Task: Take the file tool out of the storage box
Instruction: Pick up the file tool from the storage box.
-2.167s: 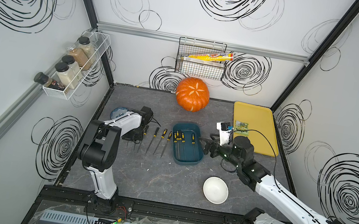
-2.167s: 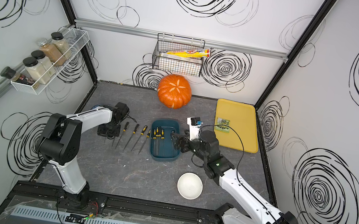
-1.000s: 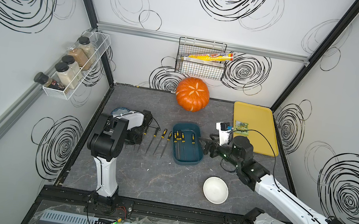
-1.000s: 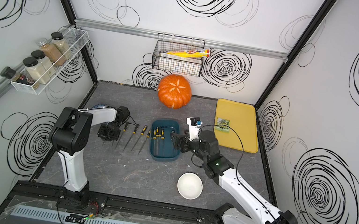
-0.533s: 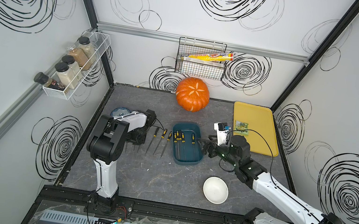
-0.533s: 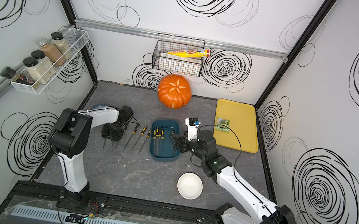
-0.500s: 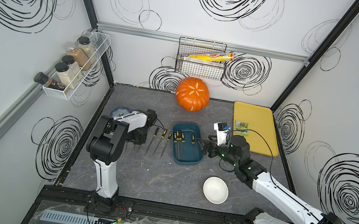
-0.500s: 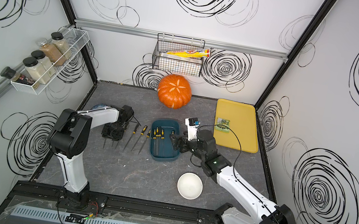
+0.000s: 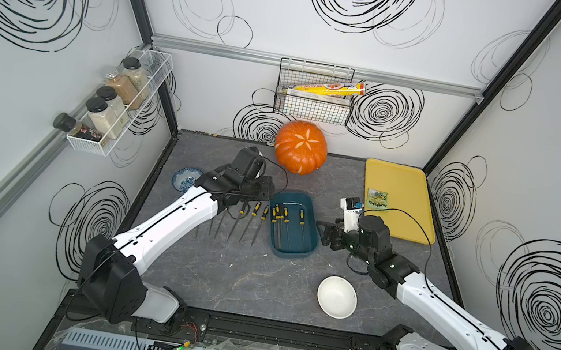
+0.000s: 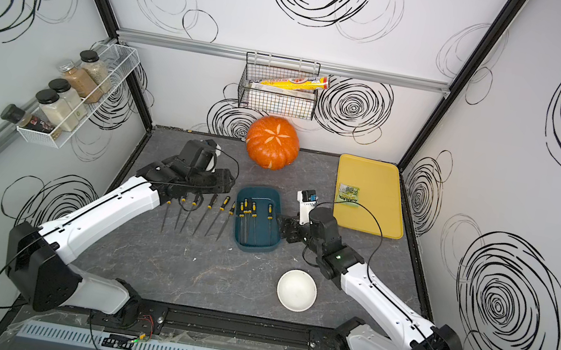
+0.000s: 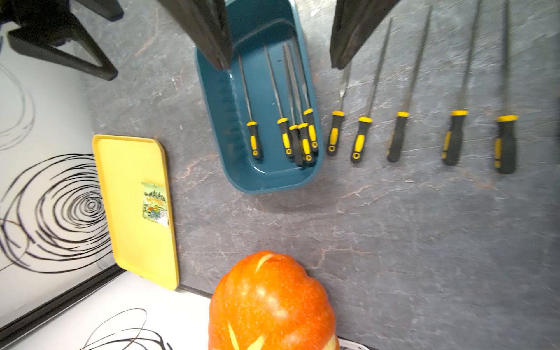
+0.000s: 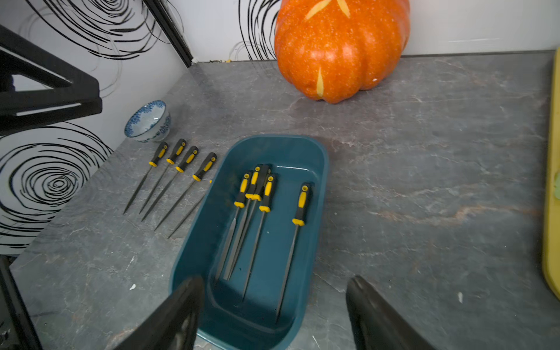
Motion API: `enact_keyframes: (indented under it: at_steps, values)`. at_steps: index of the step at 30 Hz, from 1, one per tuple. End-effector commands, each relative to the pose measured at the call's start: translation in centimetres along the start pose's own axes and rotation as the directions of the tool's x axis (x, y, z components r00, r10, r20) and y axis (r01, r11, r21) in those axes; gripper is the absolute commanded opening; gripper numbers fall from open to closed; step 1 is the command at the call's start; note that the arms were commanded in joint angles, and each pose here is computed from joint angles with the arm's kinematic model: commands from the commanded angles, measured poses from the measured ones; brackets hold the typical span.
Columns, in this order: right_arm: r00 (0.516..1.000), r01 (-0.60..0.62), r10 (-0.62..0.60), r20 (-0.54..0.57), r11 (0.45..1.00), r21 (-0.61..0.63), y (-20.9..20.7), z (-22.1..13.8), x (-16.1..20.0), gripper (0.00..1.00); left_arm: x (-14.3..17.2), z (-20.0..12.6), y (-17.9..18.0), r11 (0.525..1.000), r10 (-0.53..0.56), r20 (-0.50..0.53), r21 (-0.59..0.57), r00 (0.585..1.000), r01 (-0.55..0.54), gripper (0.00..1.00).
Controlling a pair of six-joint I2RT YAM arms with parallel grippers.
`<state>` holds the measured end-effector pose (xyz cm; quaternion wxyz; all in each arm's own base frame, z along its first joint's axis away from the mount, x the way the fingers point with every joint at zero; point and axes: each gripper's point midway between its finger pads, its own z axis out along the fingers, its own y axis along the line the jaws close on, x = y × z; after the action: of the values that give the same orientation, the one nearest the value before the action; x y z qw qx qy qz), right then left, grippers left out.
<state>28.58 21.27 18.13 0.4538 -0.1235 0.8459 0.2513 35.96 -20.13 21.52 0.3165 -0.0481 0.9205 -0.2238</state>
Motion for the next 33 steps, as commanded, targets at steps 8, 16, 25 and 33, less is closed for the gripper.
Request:
enact_keyframes:
  at_steps: [8,16,25,33]
  values:
    - [0.997,-0.019,0.013,0.075,0.997,0.069,-1.8,-2.7,0.2,0.71,5.5,10.2,-4.7,0.998,0.063,-0.148,0.028,0.987,-0.06,0.45]
    - [0.994,-0.027,0.021,0.106,0.998,0.052,-1.8,-3.2,0.5,0.72,7.5,15.3,-4.7,0.996,0.078,-0.203,0.045,0.976,-0.071,0.47]
    - [0.996,-0.026,0.021,0.088,0.999,0.047,-1.8,-2.8,0.8,0.73,8.1,18.5,-3.2,0.989,0.097,-0.231,-0.087,0.968,-0.119,0.45]
    - [0.995,-0.032,0.029,0.091,0.999,0.026,-1.4,-2.7,0.8,0.75,9.4,20.1,-2.0,0.976,0.11,-0.274,-0.15,0.955,-0.156,0.31]
